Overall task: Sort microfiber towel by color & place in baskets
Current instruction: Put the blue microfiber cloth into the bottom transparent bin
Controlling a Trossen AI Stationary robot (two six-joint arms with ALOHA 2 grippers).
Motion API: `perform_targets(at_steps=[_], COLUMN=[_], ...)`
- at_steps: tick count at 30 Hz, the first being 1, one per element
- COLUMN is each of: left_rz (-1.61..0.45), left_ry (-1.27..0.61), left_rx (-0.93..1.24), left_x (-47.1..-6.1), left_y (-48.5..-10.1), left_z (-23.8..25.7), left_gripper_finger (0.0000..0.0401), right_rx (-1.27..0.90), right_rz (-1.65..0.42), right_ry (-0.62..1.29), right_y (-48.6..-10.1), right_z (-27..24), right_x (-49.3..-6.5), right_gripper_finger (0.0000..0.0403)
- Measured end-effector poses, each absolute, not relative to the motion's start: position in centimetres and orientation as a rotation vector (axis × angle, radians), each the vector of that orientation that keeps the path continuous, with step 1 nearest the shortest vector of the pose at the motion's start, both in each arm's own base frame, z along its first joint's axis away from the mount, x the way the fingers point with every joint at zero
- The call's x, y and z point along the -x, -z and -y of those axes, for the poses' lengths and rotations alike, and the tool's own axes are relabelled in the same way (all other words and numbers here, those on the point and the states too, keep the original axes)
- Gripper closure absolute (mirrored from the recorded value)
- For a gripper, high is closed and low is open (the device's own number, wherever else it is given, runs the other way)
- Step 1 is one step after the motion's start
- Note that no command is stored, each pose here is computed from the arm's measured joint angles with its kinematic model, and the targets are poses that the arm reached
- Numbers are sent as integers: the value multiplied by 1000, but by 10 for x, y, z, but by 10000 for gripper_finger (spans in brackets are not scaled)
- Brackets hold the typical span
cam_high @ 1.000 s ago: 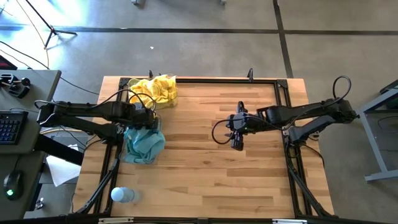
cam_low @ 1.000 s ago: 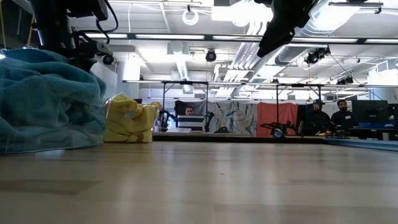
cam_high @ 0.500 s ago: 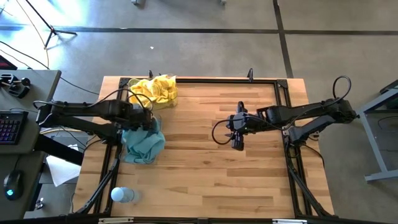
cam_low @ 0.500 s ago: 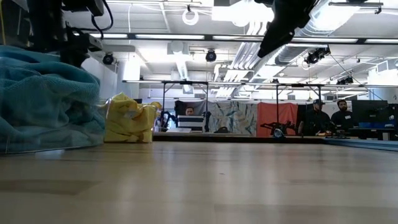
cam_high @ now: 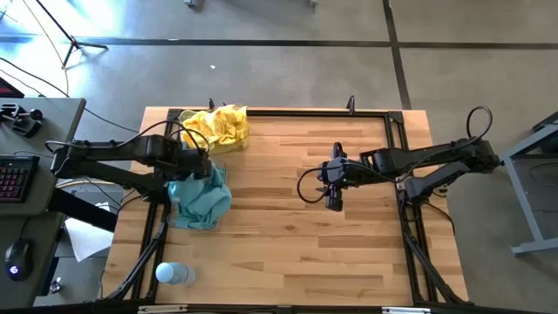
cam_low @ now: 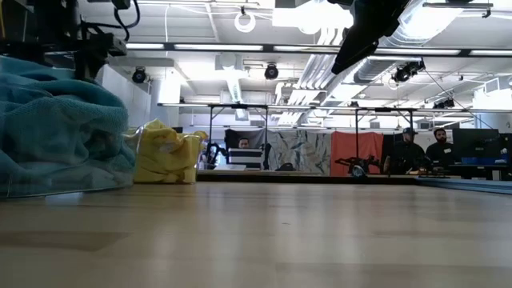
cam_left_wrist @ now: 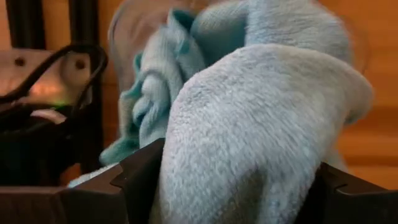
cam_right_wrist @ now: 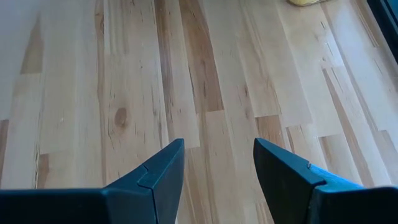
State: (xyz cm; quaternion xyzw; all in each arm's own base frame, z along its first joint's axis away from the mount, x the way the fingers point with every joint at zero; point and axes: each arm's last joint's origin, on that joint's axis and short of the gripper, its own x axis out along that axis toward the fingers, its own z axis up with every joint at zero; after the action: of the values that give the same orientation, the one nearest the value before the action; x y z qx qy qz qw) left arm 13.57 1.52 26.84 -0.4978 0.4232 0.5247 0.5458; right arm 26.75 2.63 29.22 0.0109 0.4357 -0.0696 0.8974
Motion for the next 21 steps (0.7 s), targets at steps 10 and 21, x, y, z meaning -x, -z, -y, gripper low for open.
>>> perform_targets(at_steps=[10, 21], left_rz=[-1007, -1015], left_ry=[-1234, -1273], left_rx=[1176, 1163], left_x=[-134, -133], left_y=[-280, -280], left_z=[-14, -15], left_gripper_finger=[144, 144], right_rx=[-22, -26], right_rz=[-902, -900], right_ry=[144, 146], right_y=[-292, -292], right_z=[-26, -26], right_x=[-267, -268], right_gripper_finger=[215, 215])
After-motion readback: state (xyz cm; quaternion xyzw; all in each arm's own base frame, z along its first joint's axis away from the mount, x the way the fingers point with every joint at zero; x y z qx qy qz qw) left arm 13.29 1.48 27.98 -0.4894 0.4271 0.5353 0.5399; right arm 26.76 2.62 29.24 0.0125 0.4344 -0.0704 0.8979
